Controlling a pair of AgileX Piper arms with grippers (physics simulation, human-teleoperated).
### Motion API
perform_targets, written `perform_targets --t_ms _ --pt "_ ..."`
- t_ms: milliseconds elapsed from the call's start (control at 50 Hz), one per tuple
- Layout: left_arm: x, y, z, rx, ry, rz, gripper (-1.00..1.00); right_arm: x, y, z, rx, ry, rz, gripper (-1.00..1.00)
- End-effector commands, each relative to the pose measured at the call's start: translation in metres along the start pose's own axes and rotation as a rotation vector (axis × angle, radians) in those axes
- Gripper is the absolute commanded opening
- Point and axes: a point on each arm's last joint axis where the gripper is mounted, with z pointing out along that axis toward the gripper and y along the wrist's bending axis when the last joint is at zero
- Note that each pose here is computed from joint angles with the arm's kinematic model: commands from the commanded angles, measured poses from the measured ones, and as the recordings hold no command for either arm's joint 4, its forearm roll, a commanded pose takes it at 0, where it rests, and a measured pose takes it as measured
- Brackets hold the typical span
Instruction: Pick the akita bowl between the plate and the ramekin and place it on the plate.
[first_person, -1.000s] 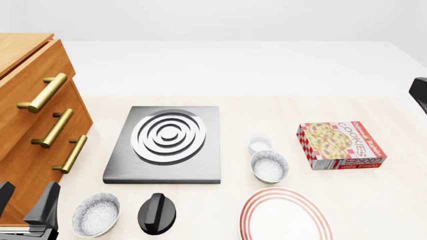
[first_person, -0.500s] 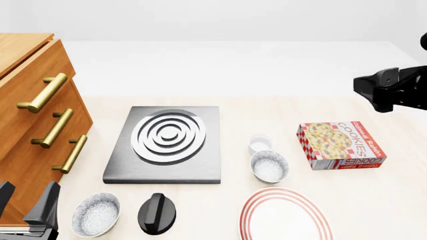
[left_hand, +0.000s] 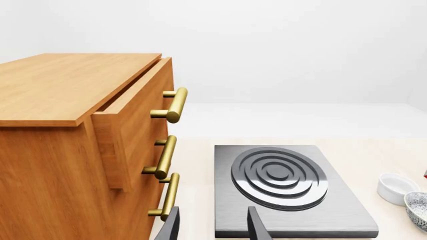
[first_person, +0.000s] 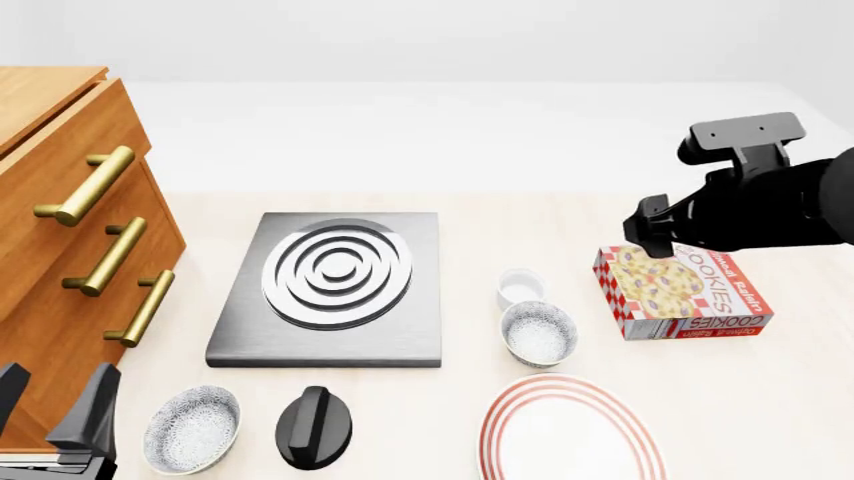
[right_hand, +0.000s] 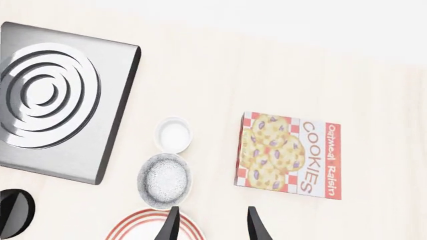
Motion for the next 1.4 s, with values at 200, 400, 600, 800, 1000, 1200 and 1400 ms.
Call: perform_targets --t_ms 200,400,600,800,1000,1200,1400 --pt "0.000 0.000 0.000 0.000 0.000 0.000 1.00 0.024 -0.005 0.066 0.013 0.113 0.077 1.00" --pt "0.000 0.000 0.000 0.000 0.000 0.000 1.00 0.029 0.017 0.113 -0.023 0.172 0.150 1.00" --pt "0.000 0.000 0.000 0.000 0.000 0.000 1.00 0.038 0.017 0.141 -0.018 0.188 0.169 1.00" --pt "0.000 0.000 0.000 0.000 0.000 0.000 1.00 0.049 0.020 0.163 -0.018 0.207 0.192 1.00" --pt "0.000 0.000 0.000 0.000 0.000 0.000 1.00 0.061 0.031 0.172 -0.030 0.230 0.227 1.00" --pt "0.000 0.000 0.000 0.000 0.000 0.000 1.00 0.063 0.034 0.157 -0.040 0.214 0.206 1.00" --pt "0.000 0.000 0.000 0.000 0.000 0.000 1.00 0.065 0.029 0.141 -0.038 0.194 0.188 1.00"
